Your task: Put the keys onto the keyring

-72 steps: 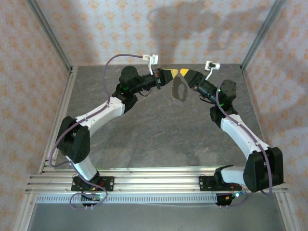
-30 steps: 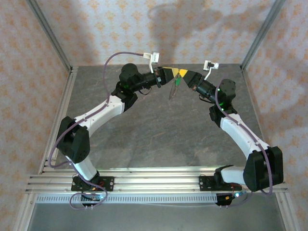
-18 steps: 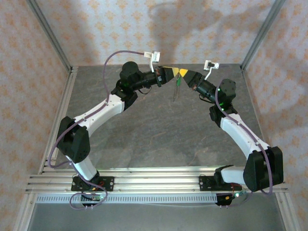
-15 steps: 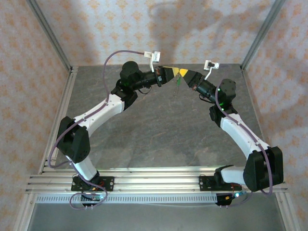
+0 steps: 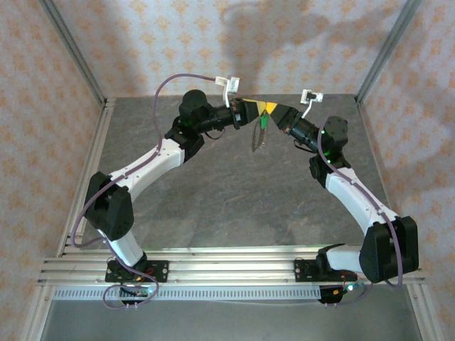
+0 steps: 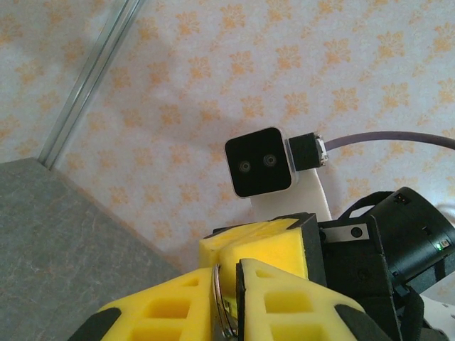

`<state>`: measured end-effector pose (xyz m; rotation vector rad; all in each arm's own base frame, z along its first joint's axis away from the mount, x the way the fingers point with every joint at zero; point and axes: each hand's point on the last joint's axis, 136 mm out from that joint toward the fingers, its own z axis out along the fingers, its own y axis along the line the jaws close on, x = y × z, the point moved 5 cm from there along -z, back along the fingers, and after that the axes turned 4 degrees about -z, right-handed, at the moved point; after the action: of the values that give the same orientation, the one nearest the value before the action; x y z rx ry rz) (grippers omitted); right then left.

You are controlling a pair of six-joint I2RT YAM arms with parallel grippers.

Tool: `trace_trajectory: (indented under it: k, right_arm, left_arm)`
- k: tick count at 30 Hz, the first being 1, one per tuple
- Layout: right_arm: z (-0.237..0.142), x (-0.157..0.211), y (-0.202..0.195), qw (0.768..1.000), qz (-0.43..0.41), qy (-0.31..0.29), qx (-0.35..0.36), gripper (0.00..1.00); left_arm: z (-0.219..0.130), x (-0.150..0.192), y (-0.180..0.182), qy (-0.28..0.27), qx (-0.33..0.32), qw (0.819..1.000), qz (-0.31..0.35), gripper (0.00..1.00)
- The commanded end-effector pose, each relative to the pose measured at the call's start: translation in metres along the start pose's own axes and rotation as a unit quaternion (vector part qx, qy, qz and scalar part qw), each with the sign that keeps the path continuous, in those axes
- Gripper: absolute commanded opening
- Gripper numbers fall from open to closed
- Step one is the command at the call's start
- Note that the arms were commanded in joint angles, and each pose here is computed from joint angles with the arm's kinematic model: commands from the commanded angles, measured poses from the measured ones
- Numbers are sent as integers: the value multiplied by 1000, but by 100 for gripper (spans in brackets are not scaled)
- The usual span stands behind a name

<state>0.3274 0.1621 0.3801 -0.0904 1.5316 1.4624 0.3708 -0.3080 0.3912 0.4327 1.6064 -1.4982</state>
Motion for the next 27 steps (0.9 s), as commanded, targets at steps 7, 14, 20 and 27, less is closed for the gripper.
trace_trajectory:
  k: [7,14,20,27]
  right_arm:
    - [0,-9,22,999,-36,-9,-21,0]
    - [-24,-19,19,996,-50,-49,46,27]
    - [-49,-4,8,990,-63,-53,115,48]
    - [-66,32,-19,980,-89,-20,179,57]
  left_arm:
    - [7,4,-19,18,36,999,19,0]
    - [3,2,-20,6,32,999,24,0]
    - [1,1,-23,6,37,999,24,0]
    - [1,2,-22,7,37,999,23,0]
